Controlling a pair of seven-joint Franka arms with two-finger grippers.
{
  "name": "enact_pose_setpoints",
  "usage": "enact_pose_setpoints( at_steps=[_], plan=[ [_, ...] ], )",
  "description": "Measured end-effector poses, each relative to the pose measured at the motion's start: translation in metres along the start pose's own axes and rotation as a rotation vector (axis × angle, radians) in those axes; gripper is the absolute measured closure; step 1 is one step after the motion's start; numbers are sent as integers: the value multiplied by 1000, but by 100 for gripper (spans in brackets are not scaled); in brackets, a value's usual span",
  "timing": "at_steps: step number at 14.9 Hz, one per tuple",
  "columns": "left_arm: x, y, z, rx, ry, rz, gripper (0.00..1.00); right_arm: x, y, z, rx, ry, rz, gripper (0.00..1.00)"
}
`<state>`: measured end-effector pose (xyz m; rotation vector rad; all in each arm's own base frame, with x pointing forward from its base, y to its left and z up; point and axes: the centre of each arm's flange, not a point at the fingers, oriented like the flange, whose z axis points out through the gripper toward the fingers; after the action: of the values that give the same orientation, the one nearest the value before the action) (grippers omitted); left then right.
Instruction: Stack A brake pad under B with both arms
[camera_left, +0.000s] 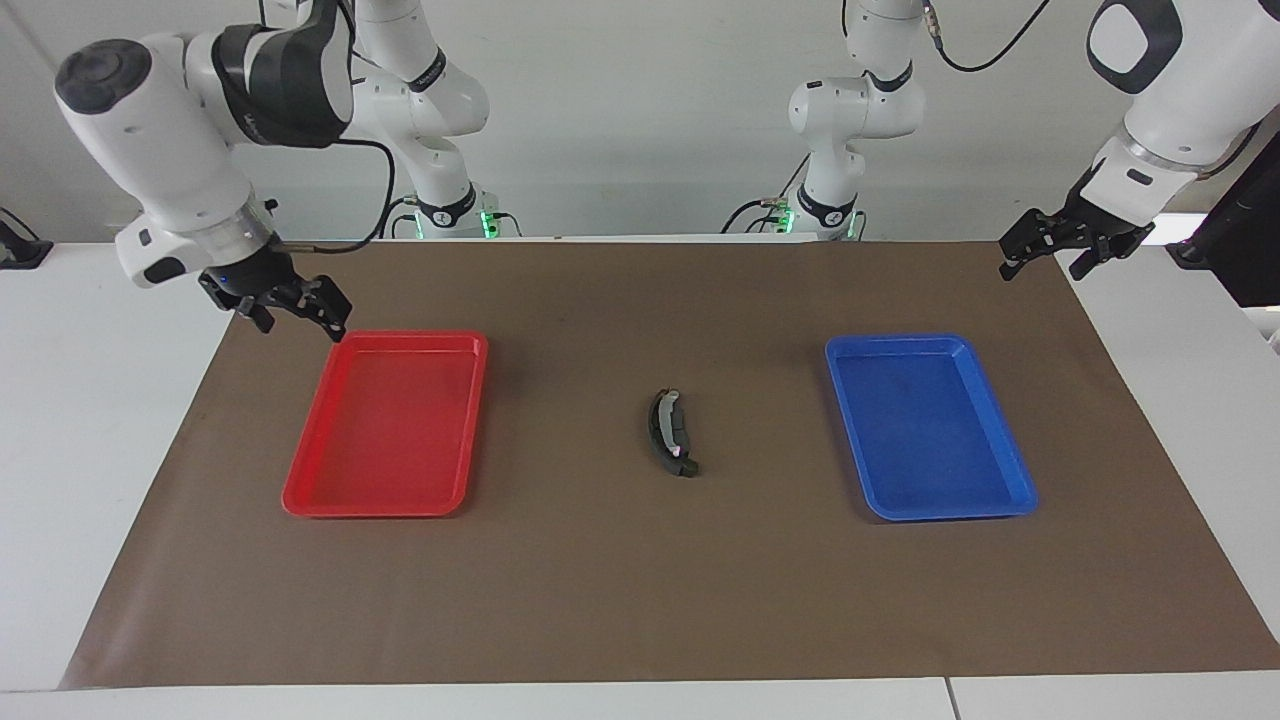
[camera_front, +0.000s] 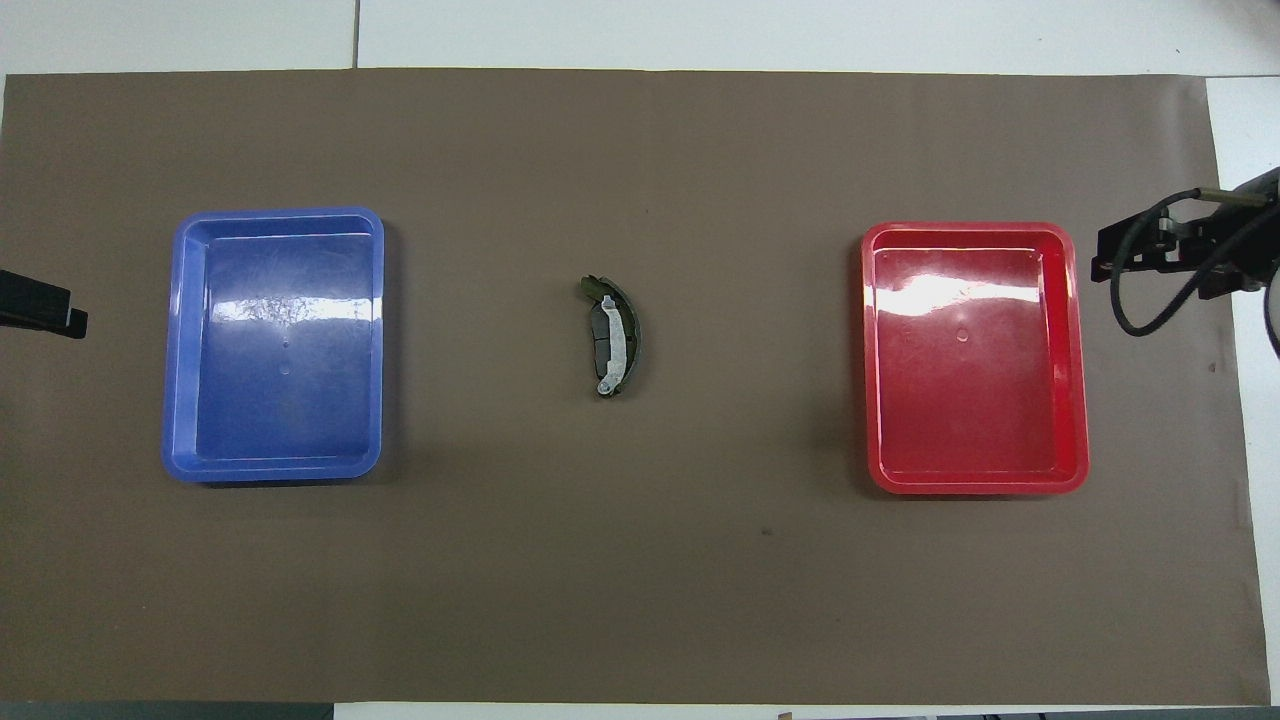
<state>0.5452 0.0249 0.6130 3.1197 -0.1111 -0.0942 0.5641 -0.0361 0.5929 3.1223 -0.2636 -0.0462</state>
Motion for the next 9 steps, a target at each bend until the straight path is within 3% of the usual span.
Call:
enact_pose_setpoints(
  at_steps=[3,9],
  plan=[
    [0,0,0,0,0,0,0,-18,-8,-23,-24,-2,-27,0],
    [0,0,0,0,0,0,0,-22,-23,-14,-32,-24,-55,0]
  ],
)
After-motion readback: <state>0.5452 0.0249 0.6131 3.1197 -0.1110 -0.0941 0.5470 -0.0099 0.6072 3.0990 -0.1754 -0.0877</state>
